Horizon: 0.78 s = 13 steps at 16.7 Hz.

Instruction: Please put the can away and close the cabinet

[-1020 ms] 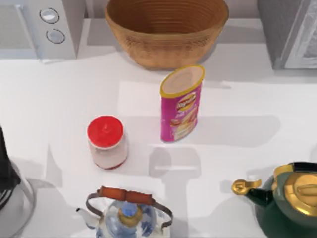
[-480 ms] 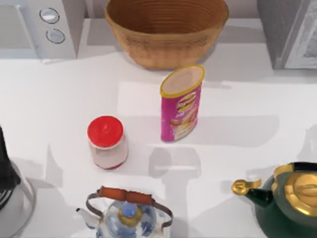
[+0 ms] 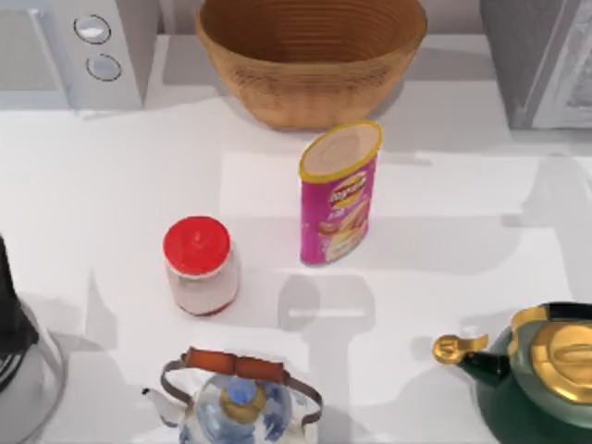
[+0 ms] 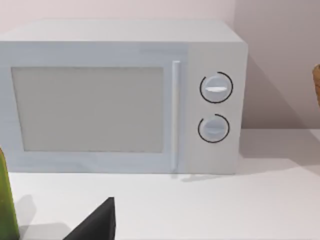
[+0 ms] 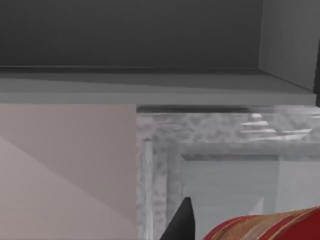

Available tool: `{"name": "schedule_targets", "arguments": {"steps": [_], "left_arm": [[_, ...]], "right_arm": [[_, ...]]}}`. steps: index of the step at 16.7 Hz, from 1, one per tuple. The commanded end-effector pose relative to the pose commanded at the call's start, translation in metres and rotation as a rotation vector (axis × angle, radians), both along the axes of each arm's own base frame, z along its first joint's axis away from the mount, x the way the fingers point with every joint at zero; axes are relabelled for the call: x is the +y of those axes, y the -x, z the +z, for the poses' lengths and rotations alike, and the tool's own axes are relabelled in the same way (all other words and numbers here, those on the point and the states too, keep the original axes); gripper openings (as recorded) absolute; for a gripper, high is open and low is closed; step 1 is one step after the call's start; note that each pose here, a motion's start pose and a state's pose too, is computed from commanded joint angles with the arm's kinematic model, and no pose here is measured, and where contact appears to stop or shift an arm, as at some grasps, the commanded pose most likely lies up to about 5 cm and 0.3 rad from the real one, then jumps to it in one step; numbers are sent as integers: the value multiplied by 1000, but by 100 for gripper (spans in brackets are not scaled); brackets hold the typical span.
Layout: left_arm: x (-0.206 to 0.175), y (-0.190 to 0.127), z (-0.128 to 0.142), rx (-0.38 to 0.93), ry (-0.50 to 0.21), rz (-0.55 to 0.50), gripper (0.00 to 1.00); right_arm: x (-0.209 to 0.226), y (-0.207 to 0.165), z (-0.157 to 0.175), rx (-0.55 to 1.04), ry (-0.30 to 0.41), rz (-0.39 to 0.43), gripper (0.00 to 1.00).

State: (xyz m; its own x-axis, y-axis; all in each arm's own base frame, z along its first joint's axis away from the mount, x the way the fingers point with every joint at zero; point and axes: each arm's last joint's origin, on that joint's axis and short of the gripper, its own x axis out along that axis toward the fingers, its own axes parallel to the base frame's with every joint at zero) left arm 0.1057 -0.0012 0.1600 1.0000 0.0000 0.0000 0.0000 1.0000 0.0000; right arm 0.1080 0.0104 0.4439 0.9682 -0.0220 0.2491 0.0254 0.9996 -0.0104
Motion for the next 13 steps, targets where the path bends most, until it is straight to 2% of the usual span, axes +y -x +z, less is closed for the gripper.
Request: {"name": "schedule_targets", "arguments": {"steps": [2,4,9,13], "left_arm": [[0,0,0,0,0,0,100],[0,0,0,0,0,0,100],[0,0,0,0,0,0,100],[0,0,0,0,0,0,100]], "right_arm": [[4,-13,34,-5,-10,-1,0],[8,-34,54,22,-16,0,0],[25,-104,66,169,-17,15,0],[35,-143,66,247,-15,22,0]]}}
